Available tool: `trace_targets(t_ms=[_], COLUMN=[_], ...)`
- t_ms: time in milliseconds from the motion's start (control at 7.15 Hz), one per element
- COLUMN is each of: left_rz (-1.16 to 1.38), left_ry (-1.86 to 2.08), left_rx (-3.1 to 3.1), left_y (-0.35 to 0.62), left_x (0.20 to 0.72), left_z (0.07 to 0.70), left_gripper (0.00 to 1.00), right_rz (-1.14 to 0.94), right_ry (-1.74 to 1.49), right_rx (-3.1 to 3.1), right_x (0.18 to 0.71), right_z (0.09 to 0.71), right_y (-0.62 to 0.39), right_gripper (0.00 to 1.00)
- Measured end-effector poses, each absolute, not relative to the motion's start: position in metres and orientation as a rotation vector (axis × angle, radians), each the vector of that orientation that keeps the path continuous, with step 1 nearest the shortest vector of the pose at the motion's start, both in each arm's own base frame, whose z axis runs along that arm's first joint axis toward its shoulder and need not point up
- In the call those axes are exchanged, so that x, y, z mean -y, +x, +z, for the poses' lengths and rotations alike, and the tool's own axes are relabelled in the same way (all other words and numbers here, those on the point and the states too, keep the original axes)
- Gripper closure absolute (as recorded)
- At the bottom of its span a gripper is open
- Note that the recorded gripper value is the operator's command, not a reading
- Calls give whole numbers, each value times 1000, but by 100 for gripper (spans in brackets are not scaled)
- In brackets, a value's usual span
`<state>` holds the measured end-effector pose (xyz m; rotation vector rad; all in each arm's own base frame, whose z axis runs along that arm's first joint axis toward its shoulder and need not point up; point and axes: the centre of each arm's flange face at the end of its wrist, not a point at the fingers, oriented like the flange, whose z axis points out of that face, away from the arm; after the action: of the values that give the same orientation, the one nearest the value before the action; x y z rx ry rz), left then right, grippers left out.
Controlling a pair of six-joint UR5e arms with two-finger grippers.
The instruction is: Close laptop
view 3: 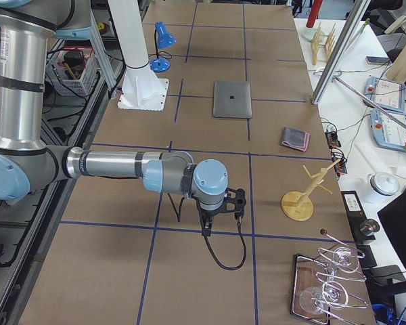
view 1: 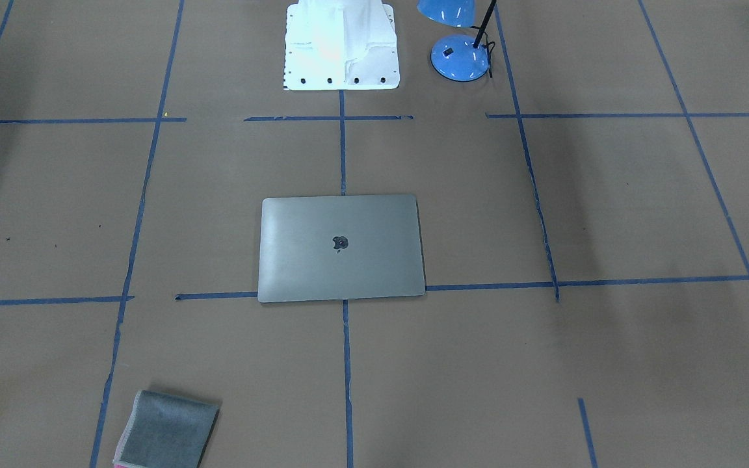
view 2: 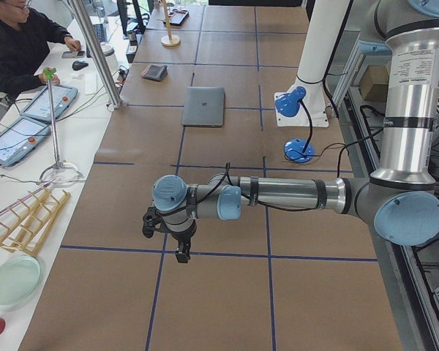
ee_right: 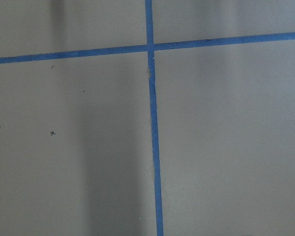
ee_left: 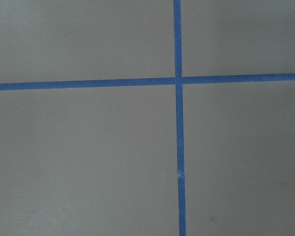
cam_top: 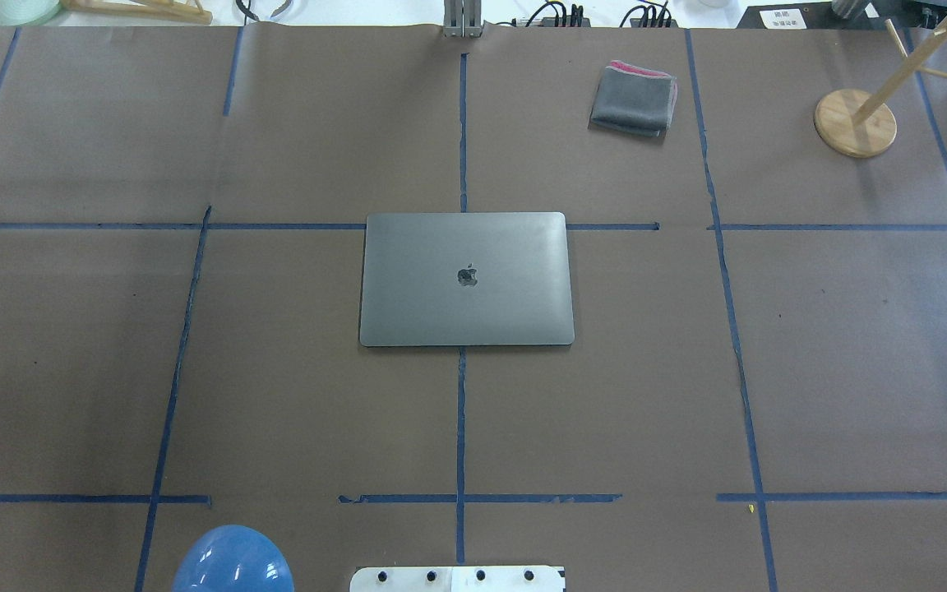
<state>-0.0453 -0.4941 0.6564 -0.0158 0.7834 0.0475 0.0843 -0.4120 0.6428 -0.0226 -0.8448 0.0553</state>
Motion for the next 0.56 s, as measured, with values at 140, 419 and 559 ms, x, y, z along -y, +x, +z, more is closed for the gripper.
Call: trace_targets(t_ms=[140,419,559], left_rz=[48,48,49], left_ry=[-16,-14,-13], left_rx=[-783,-781,-780], left_y=[-45,-45,-45], left_x=[494,495,495], left_z=[657,656,656], left_gripper=[0,0,0], right_rz=[53,52,53], right_ry=[-24,-27,-28], right_rx=[841,840,839], right_x=[412,411,411], right_z=[645,647,647], right_y=[84,84,84], right_gripper=[0,0,0])
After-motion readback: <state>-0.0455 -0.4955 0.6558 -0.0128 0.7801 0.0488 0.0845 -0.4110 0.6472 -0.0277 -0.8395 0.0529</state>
